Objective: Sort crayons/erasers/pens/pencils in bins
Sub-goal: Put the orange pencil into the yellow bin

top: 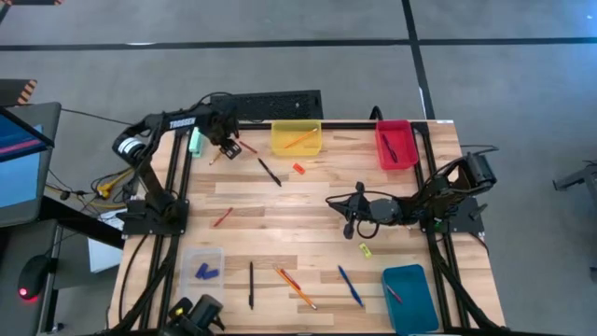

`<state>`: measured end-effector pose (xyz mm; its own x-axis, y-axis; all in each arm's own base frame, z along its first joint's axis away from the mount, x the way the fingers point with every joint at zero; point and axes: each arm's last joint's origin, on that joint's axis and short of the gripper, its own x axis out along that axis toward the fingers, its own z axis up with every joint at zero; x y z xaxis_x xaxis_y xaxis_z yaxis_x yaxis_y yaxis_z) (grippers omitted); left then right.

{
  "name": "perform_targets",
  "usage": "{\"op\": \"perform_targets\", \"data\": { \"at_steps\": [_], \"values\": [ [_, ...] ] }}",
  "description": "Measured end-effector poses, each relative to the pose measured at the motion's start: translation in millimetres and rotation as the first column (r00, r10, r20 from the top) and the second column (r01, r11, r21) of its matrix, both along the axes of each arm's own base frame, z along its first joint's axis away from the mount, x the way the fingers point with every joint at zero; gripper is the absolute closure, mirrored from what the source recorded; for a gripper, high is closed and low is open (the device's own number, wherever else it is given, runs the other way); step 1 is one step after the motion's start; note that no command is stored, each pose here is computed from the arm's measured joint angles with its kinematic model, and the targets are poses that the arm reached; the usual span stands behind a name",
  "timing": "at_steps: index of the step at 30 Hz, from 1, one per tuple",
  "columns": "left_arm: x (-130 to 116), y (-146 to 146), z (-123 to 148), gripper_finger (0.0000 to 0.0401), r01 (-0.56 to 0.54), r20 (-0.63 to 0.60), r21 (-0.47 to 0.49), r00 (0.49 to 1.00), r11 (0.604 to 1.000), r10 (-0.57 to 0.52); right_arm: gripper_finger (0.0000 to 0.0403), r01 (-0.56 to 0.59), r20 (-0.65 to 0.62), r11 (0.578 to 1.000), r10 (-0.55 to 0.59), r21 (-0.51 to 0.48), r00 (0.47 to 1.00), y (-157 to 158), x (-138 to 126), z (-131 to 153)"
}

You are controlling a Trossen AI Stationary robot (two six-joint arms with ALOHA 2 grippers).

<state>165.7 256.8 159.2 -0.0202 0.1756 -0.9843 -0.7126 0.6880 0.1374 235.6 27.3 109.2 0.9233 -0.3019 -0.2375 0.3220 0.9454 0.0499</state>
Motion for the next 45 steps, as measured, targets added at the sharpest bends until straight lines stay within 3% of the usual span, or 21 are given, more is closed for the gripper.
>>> {"op": "perform_targets", "data": {
  "at_steps": [8,15,21,28,38,45],
  "values": [
    [-4,3,-7,0.0244,-0.016,-0.014,-0.045,1.0,0.999,0.016,0.04,0.001,-0.01,1.0,-0.001,0.001,1.0,0,0,-1],
    [-3,0,-8,0.0283,-0.009,0.027,-0.103,1.0,0.995,0.012,0.0396,0.003,-0.011,1.0,-0.003,0.008,1.0,0,0,-1],
    [-4,4,-7,0.0291,-0.046,-0.037,-0.024,0.998,0.999,0.045,0.04,0.003,-0.011,1.0,-0.003,0.011,1.0,0,0,-1],
    [0,3,-2,0.0266,-0.035,-0.042,-0.023,0.999,0.999,0.034,0.0396,0.004,-0.01,1.0,-0.004,0.014,1.0,0,0,-1],
    [7,14,-18,0.0256,-0.042,-0.049,-0.099,0.998,0.994,0.037,0.0396,0.004,-0.01,1.0,-0.004,0.014,1.0,0,0,-1],
    [12,20,-20,0.0288,-0.033,-0.053,-0.165,0.998,0.986,0.024,0.04,0.004,-0.01,1.0,-0.004,0.014,1.0,0,0,-1]
  ]
}}
